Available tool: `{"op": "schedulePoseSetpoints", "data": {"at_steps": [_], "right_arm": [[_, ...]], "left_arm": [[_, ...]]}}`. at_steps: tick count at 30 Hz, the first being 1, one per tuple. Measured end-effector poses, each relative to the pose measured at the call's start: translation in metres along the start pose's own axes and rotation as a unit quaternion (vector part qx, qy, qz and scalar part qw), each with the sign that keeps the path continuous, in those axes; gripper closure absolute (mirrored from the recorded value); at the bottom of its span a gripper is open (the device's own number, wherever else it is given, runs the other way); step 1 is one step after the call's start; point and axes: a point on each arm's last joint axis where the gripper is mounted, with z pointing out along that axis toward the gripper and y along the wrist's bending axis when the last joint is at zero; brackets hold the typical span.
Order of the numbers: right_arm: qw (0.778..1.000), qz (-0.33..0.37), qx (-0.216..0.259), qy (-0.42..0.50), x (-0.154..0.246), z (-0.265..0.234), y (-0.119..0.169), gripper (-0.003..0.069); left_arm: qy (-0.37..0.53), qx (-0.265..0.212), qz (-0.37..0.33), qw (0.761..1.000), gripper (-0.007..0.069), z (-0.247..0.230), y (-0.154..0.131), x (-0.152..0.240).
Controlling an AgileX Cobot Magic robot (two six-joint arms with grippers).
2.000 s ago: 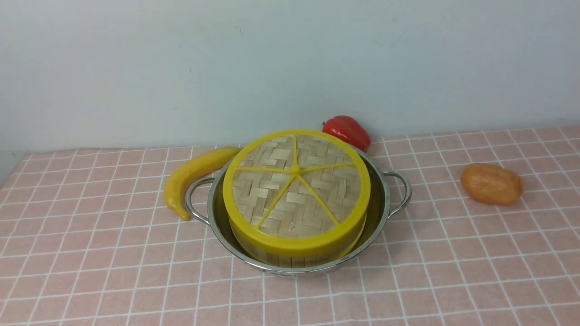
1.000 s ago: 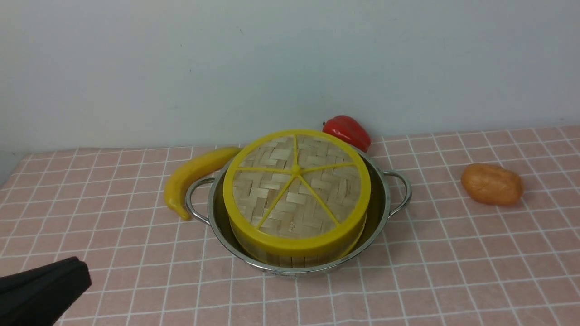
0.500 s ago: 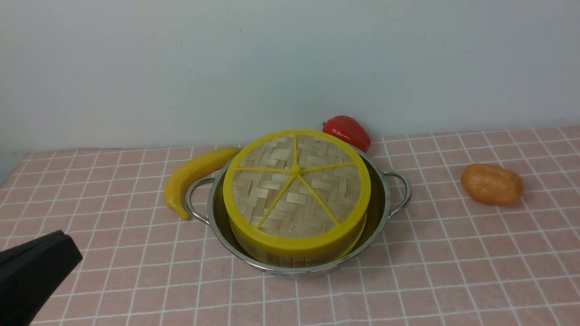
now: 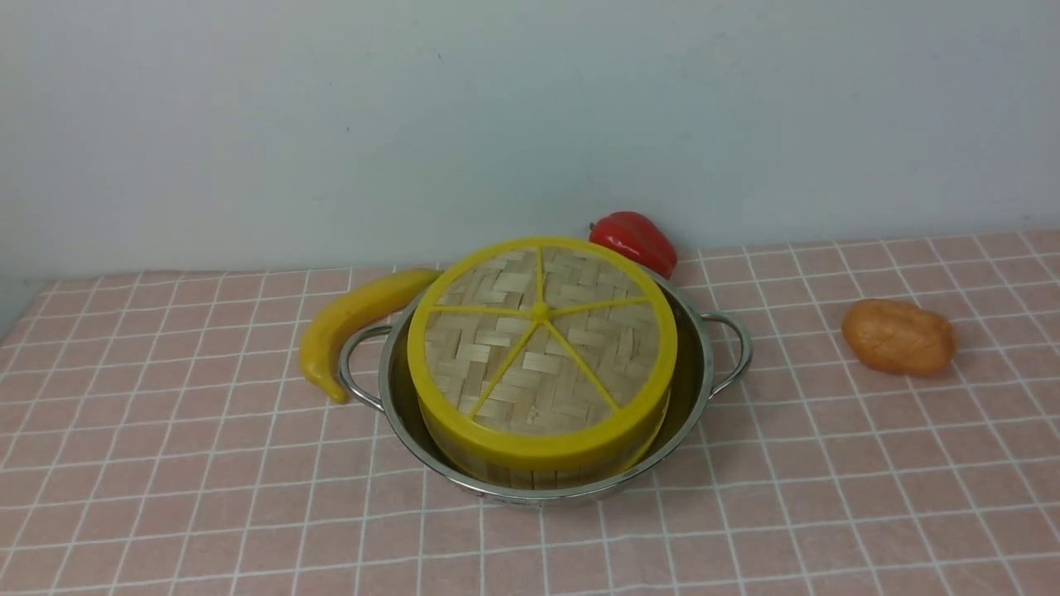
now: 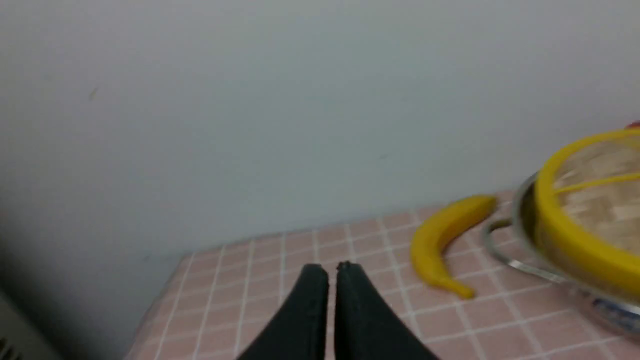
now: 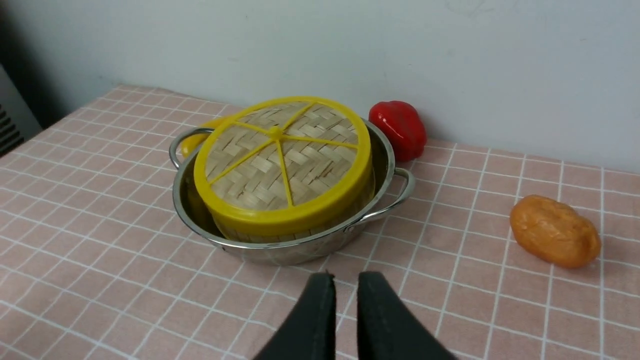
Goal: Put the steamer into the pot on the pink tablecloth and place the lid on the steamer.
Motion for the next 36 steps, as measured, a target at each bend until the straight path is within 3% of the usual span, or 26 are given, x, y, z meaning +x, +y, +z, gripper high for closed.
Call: {"op": "schedulePoseSetpoints", "data": {"at_steps": [3, 9, 36], "right_arm": [[1.0, 0.006, -0.007, 0.0, 0.0, 0.0, 0.001, 0.0547], [1.0, 0.007, -0.007, 0.002, 0.001, 0.0, 0.001, 0.0522], [1.0, 0.008, -0.008, 0.002, 0.001, 0.0, 0.001, 0.0427]], "left_arm": [[0.026, -0.021, -0.009, 0.999, 0.0592, 0.007, -0.005, 0.029], [0.043, -0.007, -0.023, 0.999, 0.0579, 0.017, -0.015, 0.06], [0.021, -0.001, -0.032, 0.999, 0.0529, 0.017, -0.017, 0.058]]}}
